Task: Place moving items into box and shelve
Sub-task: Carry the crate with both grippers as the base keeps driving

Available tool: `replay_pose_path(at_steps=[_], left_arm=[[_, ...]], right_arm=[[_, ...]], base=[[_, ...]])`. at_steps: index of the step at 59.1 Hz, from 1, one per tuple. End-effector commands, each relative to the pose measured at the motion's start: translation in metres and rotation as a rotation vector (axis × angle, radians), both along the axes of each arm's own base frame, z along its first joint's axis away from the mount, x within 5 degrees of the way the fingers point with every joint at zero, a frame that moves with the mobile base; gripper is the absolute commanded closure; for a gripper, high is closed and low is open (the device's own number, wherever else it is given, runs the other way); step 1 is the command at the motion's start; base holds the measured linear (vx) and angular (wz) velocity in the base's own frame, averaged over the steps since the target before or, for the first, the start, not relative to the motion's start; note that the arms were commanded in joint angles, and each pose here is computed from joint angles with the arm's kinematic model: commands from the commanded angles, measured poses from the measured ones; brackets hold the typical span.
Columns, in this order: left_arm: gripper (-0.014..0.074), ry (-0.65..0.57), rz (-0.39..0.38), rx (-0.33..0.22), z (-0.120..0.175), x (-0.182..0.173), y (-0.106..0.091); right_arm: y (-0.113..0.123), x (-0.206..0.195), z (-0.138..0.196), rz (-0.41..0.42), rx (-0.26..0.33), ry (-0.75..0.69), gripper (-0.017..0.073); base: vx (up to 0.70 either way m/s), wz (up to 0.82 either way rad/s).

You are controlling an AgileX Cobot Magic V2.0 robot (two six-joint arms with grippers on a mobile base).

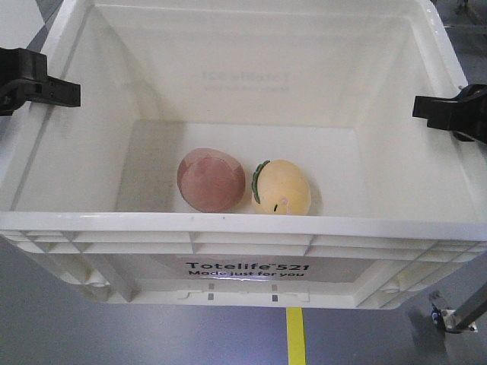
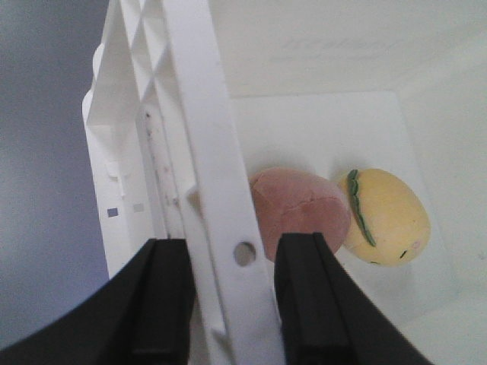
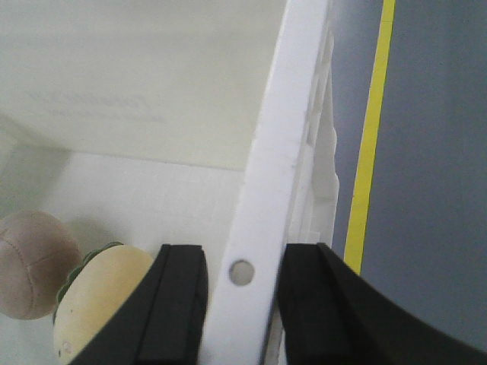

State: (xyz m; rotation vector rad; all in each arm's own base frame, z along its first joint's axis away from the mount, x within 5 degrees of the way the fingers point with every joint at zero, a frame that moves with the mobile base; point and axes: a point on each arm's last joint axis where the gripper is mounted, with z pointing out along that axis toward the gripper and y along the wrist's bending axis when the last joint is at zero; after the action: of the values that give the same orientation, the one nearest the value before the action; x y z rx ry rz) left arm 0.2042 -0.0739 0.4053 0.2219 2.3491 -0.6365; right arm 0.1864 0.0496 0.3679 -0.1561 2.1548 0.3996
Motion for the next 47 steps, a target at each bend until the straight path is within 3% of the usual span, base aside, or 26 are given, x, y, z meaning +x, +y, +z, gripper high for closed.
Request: replay_pose_path(at_steps=[1, 47], left_arm=[[0.06, -0.166, 0.004, -0.133, 0.0326, -0.007, -0.0044], [0.06, -0.166, 0.004, -0.133, 0.0326, -0.007, -0.0044]], right_arm=[[-0.0009, -0.0002, 0.0317, -0.044, 0.094, -0.189, 0.0565], [-0.0009, -0.0002, 0.0317, -0.044, 0.094, -0.189, 0.0565]], base=[[0.44, -0.09], [0.45, -0.05]])
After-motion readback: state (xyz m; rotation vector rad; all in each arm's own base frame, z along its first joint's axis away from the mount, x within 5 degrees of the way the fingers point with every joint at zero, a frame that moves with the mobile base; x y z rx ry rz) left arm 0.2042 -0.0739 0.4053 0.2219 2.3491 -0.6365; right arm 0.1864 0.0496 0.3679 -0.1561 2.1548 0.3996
